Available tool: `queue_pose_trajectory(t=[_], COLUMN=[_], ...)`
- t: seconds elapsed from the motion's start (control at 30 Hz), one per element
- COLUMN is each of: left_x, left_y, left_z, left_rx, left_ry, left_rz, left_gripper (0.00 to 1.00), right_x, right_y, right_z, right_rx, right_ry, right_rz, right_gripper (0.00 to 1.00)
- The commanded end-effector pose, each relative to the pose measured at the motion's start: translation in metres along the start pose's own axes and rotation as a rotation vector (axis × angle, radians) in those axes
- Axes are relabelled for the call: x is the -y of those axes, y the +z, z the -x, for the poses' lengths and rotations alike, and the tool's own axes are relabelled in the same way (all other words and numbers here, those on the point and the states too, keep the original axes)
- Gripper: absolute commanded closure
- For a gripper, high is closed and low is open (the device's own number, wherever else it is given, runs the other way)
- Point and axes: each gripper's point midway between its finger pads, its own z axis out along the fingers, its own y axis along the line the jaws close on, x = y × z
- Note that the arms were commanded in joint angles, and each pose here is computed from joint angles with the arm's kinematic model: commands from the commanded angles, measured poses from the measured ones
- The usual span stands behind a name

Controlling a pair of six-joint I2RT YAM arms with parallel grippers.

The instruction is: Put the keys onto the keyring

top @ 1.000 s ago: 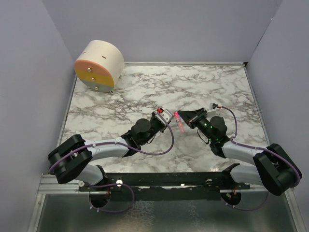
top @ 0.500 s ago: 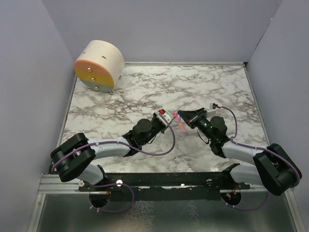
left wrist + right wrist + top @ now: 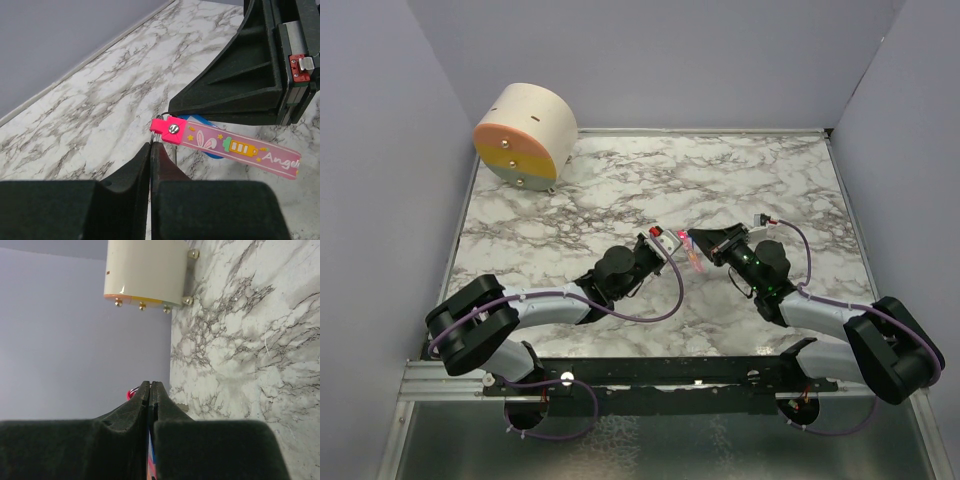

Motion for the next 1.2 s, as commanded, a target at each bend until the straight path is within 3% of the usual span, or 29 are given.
queue_pose_trajectory(t=[0.0, 1.17], left_x=[-0.001, -0.005], left_y=[0.005, 0.031], left_z=[0.018, 0.018], left_rx=[0.058, -0.066], left_ry=[-0.006, -0.049], left_rz=[0.003, 0.047], left_gripper=[1.00, 1.00], right_x=[-0.011, -0.056], right_y=[0.005, 0.008], right_z=[0.002, 0.020], right_rx=[-0.003, 0.025], right_ry=[-0.016, -0.520], right_rz=[0.029, 0.102], right_gripper=[0.99, 0.99])
